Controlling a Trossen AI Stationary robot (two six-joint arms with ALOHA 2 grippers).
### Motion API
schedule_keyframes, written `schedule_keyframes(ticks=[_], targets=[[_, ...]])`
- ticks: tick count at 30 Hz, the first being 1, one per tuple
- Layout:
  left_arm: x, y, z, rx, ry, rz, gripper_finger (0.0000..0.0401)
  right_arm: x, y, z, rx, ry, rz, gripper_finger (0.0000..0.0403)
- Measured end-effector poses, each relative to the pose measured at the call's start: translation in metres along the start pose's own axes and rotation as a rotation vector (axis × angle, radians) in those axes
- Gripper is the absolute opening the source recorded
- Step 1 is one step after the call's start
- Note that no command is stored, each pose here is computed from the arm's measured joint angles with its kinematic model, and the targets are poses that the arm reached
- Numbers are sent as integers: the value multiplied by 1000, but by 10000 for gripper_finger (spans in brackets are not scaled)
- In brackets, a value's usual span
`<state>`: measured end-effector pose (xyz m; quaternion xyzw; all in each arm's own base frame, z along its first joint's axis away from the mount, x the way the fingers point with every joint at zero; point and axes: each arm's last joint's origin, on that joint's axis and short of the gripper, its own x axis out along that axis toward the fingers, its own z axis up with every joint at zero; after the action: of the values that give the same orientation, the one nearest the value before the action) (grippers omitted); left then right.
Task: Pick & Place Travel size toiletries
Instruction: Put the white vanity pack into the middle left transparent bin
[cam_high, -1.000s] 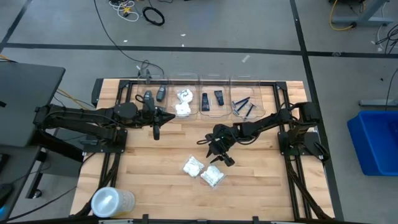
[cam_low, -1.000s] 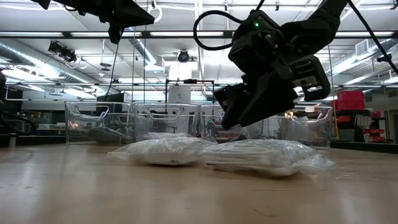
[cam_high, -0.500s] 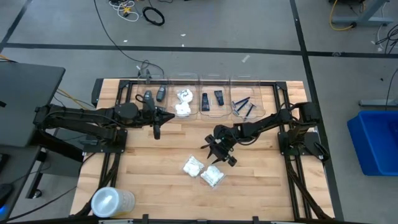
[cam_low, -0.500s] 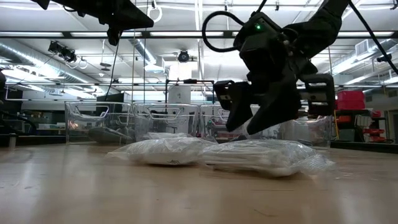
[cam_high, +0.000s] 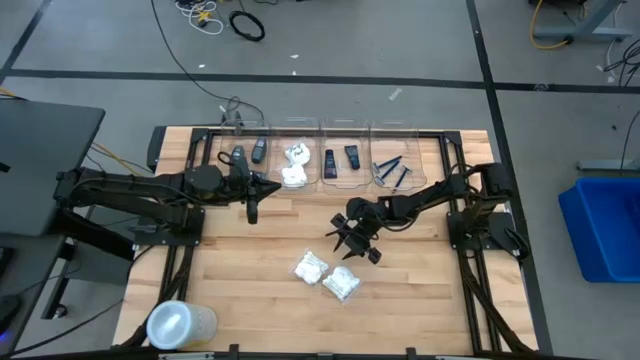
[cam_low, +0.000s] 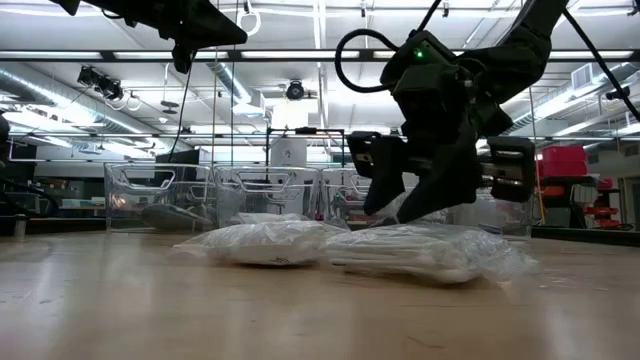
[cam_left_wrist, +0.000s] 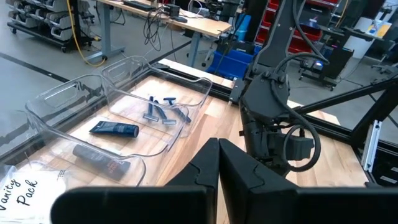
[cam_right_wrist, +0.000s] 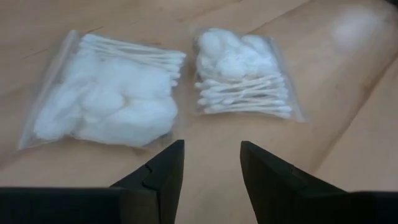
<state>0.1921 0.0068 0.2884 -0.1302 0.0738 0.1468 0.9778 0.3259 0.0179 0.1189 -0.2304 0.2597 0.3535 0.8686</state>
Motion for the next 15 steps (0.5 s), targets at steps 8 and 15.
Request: schedule_keyframes(ticks=[8,15], targets=[[0,0,0,-13,0,-1,8,8,0,-5,0,-40,33,169],[0,0,-2,-18,16,5,14,9,1,-5,-30,-86,67,171]])
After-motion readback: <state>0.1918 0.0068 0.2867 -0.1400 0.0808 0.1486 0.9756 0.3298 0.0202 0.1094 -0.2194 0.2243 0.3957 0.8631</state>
